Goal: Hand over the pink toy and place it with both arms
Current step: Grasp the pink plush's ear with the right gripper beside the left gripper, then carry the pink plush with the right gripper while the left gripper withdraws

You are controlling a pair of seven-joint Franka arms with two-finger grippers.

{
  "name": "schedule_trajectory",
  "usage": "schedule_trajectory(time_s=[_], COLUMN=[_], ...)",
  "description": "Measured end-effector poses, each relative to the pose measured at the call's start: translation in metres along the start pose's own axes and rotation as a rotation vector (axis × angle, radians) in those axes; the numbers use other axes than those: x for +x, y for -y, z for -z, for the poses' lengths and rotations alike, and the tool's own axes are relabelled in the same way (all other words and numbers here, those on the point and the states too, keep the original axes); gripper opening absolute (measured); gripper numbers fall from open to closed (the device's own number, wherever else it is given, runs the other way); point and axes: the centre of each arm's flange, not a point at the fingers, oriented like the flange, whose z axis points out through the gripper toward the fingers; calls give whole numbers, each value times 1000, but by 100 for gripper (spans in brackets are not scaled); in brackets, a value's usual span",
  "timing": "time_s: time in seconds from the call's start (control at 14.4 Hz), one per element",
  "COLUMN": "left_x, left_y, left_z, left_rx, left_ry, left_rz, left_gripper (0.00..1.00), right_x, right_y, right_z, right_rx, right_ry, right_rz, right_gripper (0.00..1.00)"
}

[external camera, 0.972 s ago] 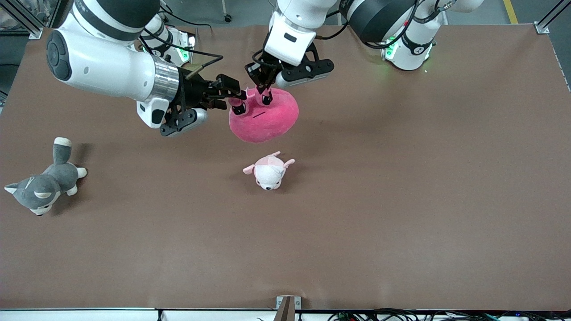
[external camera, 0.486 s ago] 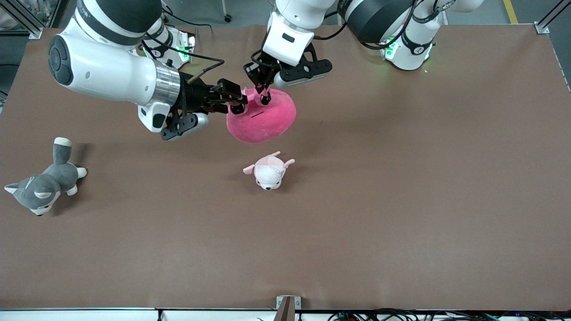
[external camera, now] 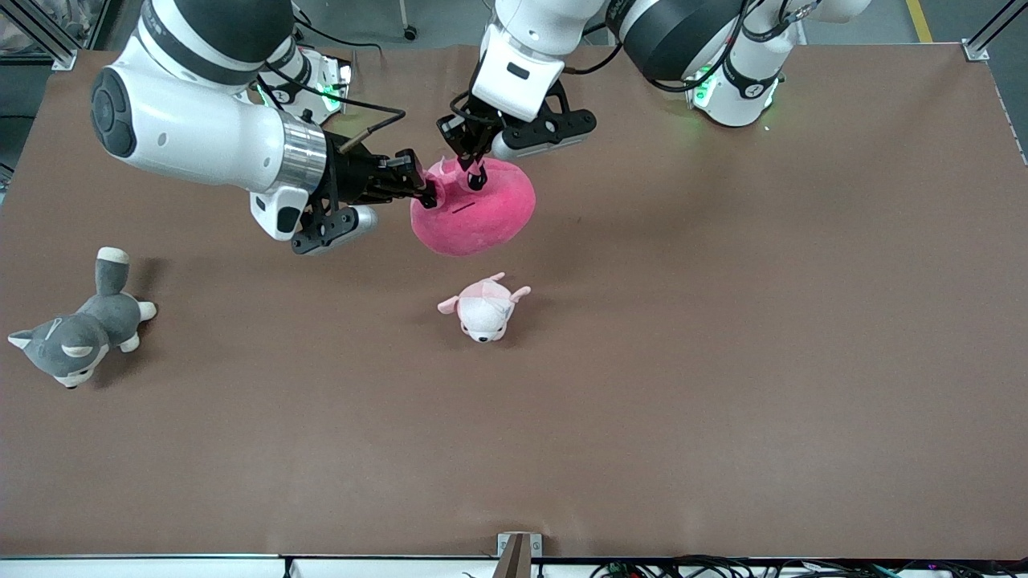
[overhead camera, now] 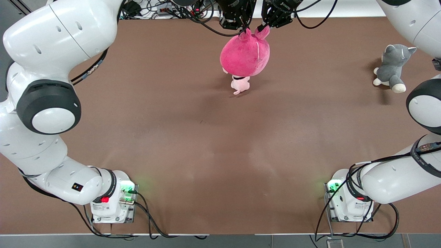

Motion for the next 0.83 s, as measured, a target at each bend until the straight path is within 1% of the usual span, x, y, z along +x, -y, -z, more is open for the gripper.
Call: schedule_trajectory(time_s=[0.14, 0.21, 0.28, 0.35, 0.42, 0.49, 0.62, 0.69, 0.83], left_x=[0, 0, 0, 1, 3, 5, 10, 17, 45], left_y=[0, 0, 0, 0, 0, 1, 1, 3, 12], left_z=[0, 0, 0, 0, 0, 0, 0, 1, 3], left_rx=[0, 1, 1, 2, 6, 10, 14, 20, 68], left_ry=[0, 0, -1, -12, -36, -57, -83, -108, -184], left_rz=[0, 0, 0, -4, -14, -23, -28, -28, -47], left_gripper=[6, 11, 18, 27, 40, 50, 71, 79, 97], right_x=[0, -1, -2, -3, -4, -6, -8, -8, -2], right_y=[0, 0, 0, -1, -1, -3, -9, -16, -45], right_z=[0, 0, -1, -2, -2, -2, 6, 16, 47], right_rx=[0, -2, -8, -16, -24, -36, -77, -96, -101], right_ry=[1, 8, 16, 26, 36, 47, 60, 54, 28], right_rz=[0, 1, 2, 3, 4, 6, 7, -1, -39], right_gripper=[11, 11, 11, 11, 11, 11, 11, 11, 11])
